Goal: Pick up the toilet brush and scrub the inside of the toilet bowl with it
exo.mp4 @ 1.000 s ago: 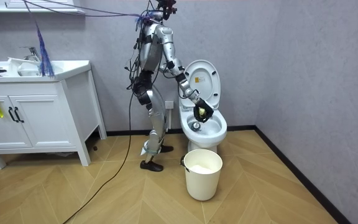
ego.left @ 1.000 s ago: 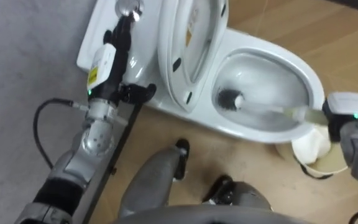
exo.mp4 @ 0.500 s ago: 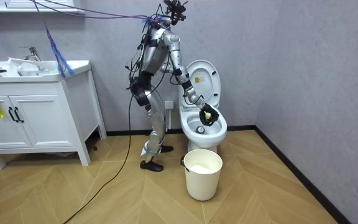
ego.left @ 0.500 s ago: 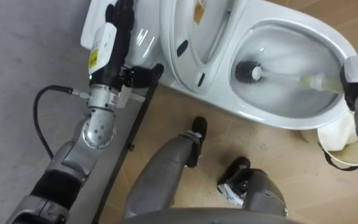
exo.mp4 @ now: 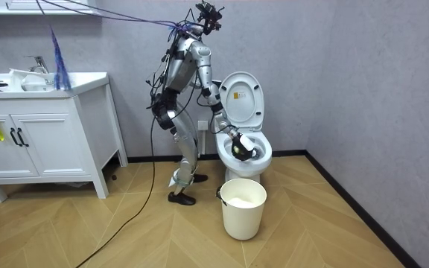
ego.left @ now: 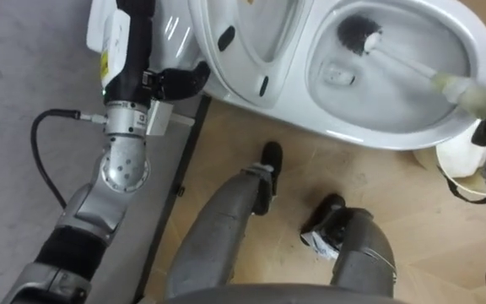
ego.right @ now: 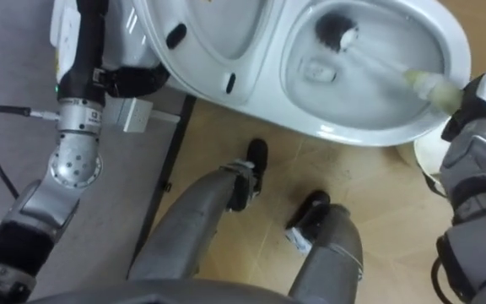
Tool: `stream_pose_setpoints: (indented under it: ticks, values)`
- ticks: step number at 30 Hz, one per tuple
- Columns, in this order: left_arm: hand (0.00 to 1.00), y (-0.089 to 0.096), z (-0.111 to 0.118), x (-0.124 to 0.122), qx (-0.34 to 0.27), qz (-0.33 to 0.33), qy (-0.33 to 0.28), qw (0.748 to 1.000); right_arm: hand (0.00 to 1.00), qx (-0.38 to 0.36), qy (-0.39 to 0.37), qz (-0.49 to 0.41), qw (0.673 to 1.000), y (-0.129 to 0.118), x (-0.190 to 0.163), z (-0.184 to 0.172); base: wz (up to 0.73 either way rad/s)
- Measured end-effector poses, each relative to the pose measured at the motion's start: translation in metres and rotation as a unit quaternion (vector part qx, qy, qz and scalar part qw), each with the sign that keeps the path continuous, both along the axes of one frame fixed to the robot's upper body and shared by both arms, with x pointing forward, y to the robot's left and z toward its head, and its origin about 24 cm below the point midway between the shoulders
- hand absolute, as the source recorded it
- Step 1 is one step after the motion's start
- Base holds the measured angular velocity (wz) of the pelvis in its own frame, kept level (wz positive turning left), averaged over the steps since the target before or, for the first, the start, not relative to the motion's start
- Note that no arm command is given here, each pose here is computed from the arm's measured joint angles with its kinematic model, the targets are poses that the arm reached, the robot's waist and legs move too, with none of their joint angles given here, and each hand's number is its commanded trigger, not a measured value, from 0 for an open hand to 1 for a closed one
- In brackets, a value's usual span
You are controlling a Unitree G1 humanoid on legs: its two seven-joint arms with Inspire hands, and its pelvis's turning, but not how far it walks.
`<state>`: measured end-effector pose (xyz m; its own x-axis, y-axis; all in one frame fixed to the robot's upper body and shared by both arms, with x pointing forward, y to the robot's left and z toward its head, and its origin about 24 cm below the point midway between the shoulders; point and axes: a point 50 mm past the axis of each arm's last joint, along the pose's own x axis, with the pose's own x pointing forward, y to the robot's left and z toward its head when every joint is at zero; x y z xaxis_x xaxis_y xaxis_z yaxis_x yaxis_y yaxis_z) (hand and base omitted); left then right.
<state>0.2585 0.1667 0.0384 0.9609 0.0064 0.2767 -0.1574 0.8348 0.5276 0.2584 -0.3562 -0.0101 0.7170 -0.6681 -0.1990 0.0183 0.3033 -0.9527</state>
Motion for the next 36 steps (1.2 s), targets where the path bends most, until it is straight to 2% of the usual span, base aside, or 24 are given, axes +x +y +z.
stream_pose_setpoints:
  ticks: [4, 10, 12, 14, 17, 23, 30, 34, 36]
  values:
    - [0.00, 0.002, -0.001, 0.001, 0.004, 0.009, 0.005, 1.000, 1.00, 0.004, -0.004, -0.002, 1.000, 0.009, 0.001, -0.006, 0.00]
    - [0.00, 0.002, -0.008, 0.000, 0.016, 0.016, 0.020, 1.000, 1.00, -0.072, 0.041, 0.075, 0.994, 0.025, 0.007, -0.011, -0.02]
    - [0.00, 0.002, -0.010, 0.000, 0.020, 0.017, 0.025, 0.999, 1.00, -0.118, 0.066, 0.123, 0.983, 0.032, 0.010, -0.012, -0.05]
    - [0.00, -0.003, -0.013, -0.002, 0.022, 0.007, 0.033, 0.999, 1.00, -0.193, 0.107, 0.176, 0.959, 0.036, 0.011, -0.013, 0.00]
    - [0.00, -0.005, -0.015, -0.003, 0.023, 0.007, 0.036, 0.999, 1.00, -0.247, 0.142, 0.214, 0.934, 0.040, 0.007, -0.017, -0.09]
    - [0.00, -0.005, -0.025, -0.009, 0.020, 0.008, 0.055, 0.998, 1.00, -0.263, 0.161, 0.237, 0.921, 0.044, -0.002, -0.025, -0.02]
    - [0.00, -0.001, -0.027, -0.010, -0.006, 0.016, 0.064, 0.998, 1.00, -0.267, 0.178, 0.233, 0.918, 0.037, -0.007, -0.025, 0.01]
    - [0.00, -0.003, -0.025, -0.010, -0.006, 0.010, 0.062, 0.998, 1.00, -0.298, 0.186, 0.244, 0.904, 0.020, -0.003, -0.011, 0.00]
    - [0.00, -0.004, -0.023, -0.009, -0.007, 0.006, 0.057, 0.998, 1.00, -0.301, 0.175, 0.232, 0.908, 0.011, 0.002, 0.001, 0.00]
